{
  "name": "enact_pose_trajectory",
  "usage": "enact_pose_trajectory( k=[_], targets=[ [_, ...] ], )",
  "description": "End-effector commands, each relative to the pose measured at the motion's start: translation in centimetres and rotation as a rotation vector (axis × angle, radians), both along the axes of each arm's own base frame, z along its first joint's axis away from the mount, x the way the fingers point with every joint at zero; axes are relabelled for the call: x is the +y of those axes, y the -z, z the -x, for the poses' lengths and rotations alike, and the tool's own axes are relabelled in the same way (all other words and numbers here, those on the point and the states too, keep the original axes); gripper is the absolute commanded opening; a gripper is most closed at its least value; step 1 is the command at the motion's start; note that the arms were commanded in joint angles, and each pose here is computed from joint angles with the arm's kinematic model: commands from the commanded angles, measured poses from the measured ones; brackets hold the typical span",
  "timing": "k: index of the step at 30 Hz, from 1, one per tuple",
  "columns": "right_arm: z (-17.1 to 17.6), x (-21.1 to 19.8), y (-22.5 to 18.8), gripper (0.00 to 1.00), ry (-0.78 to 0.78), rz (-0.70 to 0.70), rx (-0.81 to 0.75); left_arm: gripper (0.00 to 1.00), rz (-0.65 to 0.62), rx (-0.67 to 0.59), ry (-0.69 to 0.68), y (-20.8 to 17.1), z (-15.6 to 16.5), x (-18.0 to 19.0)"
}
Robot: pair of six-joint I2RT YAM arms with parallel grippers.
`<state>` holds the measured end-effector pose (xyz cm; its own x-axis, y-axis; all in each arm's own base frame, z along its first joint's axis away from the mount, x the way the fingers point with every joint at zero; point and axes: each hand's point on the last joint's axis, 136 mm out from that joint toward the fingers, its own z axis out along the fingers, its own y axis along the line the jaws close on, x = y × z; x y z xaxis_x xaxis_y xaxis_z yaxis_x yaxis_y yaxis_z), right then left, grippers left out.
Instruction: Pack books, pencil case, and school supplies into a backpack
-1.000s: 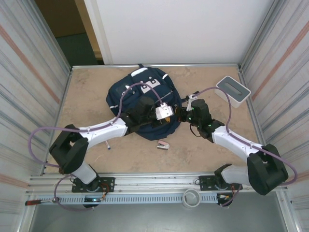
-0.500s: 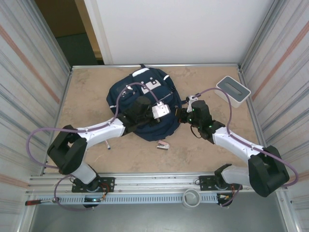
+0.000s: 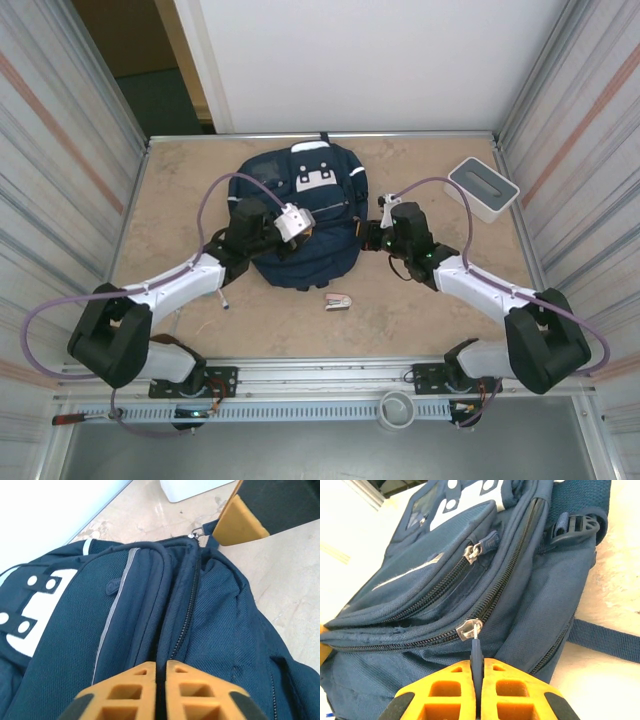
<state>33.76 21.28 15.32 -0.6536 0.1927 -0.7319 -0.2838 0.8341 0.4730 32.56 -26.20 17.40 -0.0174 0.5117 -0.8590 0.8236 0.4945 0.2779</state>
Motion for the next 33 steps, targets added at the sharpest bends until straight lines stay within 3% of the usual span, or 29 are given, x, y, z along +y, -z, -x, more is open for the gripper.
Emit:
enact_pose_trajectory(
  k=[1,4,9,18,22,29,33],
  targets=[
    [-2.2,-1.9,-0.8,0.00,0.135,0.015,-0.034,0.25,-0.031,-0.013,-0.116,-0.8,-1.7,2.1],
    [-2.1,-1.1,-1.2,0.00,0.114,0.004,-0.042,0.40,-0.032,-0.037,-0.072,-1.7,-1.1,0.4],
    [-1.8,-0.6,-2.0,0.00,0.094,-0.013,-0.059,0.53,-0.089,-0.071,0.017,-1.9,0.1,-3.2],
    [-1.0,-0.3,-3.6,0.00,0.076,-0.047,-0.092,0.55,-0.176,-0.088,0.100,-0.2,0.0,-7.7],
    [-0.5,-0.2,-3.6,0.00,0.069,-0.057,-0.096,0.44,-0.182,-0.087,0.088,0.5,-0.8,-8.1],
    [-0.4,-1.1,-2.3,0.00,0.081,-0.003,-0.087,0.00,-0.166,-0.078,0.093,0.2,-1.0,-7.6],
    [-1.2,-2.9,-0.8,0.00,0.144,0.019,-0.027,0.00,-0.068,-0.064,0.138,-2.0,0.0,-6.9]
  ],
)
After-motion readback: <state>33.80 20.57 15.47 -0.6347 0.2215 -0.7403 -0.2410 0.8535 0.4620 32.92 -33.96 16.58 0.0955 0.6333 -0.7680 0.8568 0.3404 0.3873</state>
